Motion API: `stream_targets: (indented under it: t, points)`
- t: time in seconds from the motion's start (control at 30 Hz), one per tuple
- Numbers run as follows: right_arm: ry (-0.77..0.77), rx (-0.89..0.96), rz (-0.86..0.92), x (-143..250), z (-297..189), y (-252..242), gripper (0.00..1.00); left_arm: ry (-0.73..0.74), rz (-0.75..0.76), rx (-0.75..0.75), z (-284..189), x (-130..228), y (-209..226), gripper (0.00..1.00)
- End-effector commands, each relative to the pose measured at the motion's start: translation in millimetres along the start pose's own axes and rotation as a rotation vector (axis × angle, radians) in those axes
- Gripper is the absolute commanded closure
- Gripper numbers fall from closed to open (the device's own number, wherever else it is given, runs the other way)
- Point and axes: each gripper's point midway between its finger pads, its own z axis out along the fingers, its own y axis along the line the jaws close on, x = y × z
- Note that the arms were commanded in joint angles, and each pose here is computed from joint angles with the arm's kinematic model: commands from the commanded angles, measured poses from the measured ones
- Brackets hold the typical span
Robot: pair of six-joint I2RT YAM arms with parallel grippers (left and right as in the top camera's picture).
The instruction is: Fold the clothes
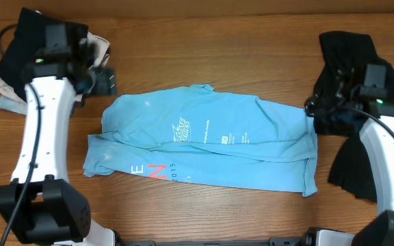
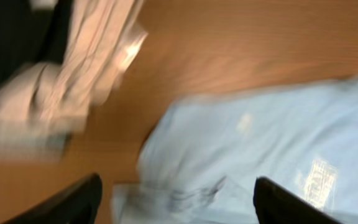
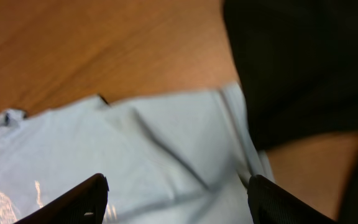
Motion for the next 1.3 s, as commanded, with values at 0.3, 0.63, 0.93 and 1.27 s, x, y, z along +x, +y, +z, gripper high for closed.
stream_targets:
  t: [0.3, 0.63, 0.93, 1.27]
  points:
    - [0.028, -0.008, -0.096, -17.6, 80.1, 1.3, 0.25, -0.001, 0.385, 0.169, 133.9, -10.3, -94.2, 0.18]
    - [0.065, 0.176, -0.074, -9.2, 105.4, -36.3, 0.29, 0.066, 0.397, 0.181, 173.2, 11.1, -98.9, 0.2]
    - [0.143, 0.163, -0.068, 9.4, 130.8, -39.3, 0.4, 0.138, 0.414, 0.203, 177.5, 31.7, -110.0, 0.25]
    - [0.172, 0.149, -0.049, 17.4, 138.2, -37.3, 0.6, 0.17, 0.419, 0.209, 186.3, 41.9, -113.7, 0.5]
